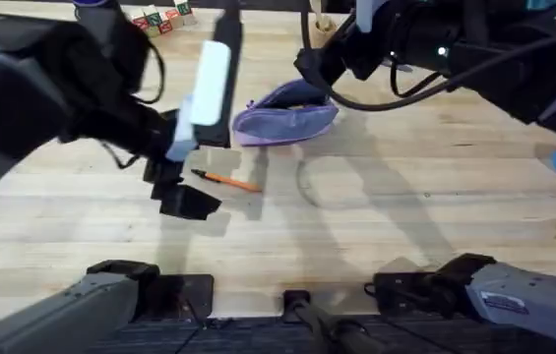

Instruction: Unzip the bag, pick up the pens from the table one at a time and place them inside, then zip the bag closed.

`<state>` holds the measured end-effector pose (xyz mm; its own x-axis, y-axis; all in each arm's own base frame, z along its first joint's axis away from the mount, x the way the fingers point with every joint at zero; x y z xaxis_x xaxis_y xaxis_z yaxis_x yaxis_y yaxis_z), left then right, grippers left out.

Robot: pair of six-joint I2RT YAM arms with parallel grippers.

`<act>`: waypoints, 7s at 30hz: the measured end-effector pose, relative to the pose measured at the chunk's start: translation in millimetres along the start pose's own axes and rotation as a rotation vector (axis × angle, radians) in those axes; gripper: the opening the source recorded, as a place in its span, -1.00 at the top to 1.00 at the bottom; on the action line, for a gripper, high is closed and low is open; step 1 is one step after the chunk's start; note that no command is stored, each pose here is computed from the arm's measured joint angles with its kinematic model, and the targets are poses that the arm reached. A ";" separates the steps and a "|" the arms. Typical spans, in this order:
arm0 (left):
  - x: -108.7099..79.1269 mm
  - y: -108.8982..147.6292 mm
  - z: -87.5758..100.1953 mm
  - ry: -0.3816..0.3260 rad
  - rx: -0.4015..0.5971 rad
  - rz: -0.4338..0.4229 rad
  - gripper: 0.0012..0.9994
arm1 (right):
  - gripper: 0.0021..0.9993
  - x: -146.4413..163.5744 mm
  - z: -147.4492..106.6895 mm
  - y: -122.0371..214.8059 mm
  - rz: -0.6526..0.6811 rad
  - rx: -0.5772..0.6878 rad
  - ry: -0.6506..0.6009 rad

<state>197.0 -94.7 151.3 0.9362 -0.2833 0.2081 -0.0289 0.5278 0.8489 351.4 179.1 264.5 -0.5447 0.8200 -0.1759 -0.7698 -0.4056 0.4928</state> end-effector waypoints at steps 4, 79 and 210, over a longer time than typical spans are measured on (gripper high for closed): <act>0.2 -22.2 -3.6 -0.013 0.027 -0.097 -0.99 | -0.99 -3.3 -0.7 0.0 -0.012 0.002 -0.017; 24.3 -41.3 -13.2 0.166 0.154 -0.251 0.92 | -0.99 -34.4 15.1 32.9 -0.095 -0.084 -0.180; 112.2 79.9 -91.7 0.506 -0.103 0.328 -0.99 | -0.99 24.2 63.7 26.6 -0.036 0.290 -0.127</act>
<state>331.8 -10.9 197.8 0.9351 0.3097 0.1725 -0.3338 0.6053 0.7227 338.9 213.8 327.6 -0.4586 0.8832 -0.0986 -0.6508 -0.2582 0.7140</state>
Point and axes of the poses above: each hand's point on the last joint's axis, 136 mm out from that joint toward the fingers, its own y axis back along the fingers, its own x axis along the line the jaws close on, z = x × y, the point moved 3 cm from there along y, back along the fingers, and after that the axes turned 13 degrees about -y, right-handed, at the moved point
